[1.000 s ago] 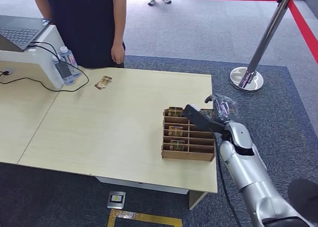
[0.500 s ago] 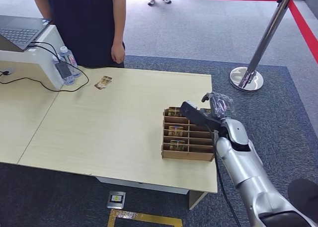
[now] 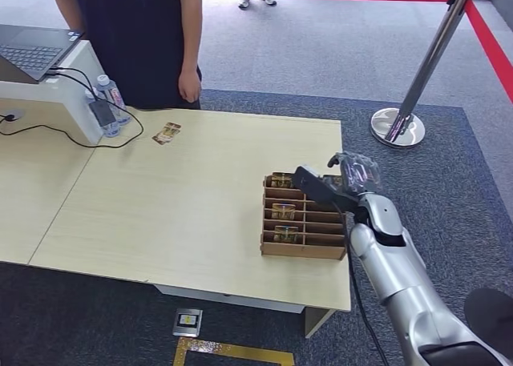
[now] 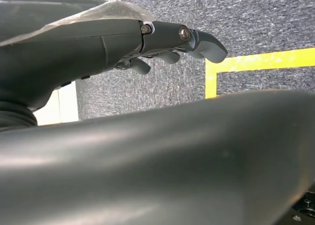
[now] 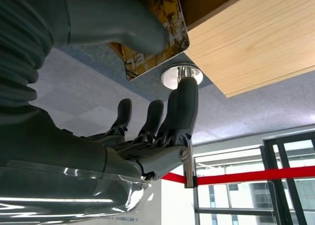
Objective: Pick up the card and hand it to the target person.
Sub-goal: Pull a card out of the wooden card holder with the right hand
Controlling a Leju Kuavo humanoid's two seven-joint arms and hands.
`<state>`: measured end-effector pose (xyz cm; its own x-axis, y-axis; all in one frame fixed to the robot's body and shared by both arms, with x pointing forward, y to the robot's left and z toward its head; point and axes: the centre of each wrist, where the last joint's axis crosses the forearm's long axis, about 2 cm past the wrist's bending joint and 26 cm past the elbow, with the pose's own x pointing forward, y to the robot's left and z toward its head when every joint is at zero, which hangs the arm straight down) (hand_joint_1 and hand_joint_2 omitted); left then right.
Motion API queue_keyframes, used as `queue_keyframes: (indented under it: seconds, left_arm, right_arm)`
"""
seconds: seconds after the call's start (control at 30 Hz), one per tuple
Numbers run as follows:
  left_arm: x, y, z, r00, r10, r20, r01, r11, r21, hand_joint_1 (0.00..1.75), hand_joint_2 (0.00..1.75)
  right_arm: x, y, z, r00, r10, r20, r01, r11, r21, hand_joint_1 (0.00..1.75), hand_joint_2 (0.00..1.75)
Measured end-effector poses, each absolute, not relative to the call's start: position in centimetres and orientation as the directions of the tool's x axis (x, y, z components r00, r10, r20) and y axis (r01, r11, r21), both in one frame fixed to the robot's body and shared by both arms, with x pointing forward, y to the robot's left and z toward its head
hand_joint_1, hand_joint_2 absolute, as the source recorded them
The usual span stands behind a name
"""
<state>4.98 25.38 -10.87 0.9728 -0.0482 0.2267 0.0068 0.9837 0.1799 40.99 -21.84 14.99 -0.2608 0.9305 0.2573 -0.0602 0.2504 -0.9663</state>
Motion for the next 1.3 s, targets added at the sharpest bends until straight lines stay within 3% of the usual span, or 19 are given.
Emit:
queue_keyframes:
  seconds: [0.47, 0.5, 0.63, 0.67, 1.3]
  left_arm:
    - [4.97, 25.38, -10.88, 0.972, -0.051, 0.228, 0.009, 0.984, 0.18, 0.0, 0.0]
    - [4.97, 25.38, -10.88, 0.972, -0.051, 0.228, 0.009, 0.984, 0.18, 0.0, 0.0]
    - [4.97, 25.38, -10.88, 0.972, -0.051, 0.229, 0.009, 0.984, 0.18, 0.0, 0.0]
    - [4.97, 25.38, -10.88, 0.972, -0.052, 0.23, 0.009, 0.984, 0.18, 0.0, 0.0]
    - [4.96, 25.38, -10.88, 0.971, -0.046, 0.236, 0.003, 0.984, 0.179, 0.0, 0.0]
  right_arm:
    - [40.74, -22.45, 14.53, -0.253, 0.934, 0.254, -0.066, 0.245, -0.967, 0.89, 1.75]
    - [40.73, -22.49, 14.51, -0.253, 0.934, 0.253, -0.066, 0.245, -0.967, 0.95, 1.75]
    - [40.68, -22.58, 14.42, -0.251, 0.934, 0.253, -0.068, 0.244, -0.967, 1.71, 1.75]
    - [40.68, -22.59, 14.4, -0.251, 0.934, 0.254, -0.068, 0.245, -0.967, 1.75, 1.75]
    - [40.77, -22.59, 14.67, -0.296, 0.917, 0.266, -0.052, 0.263, -0.963, 1.75, 1.75]
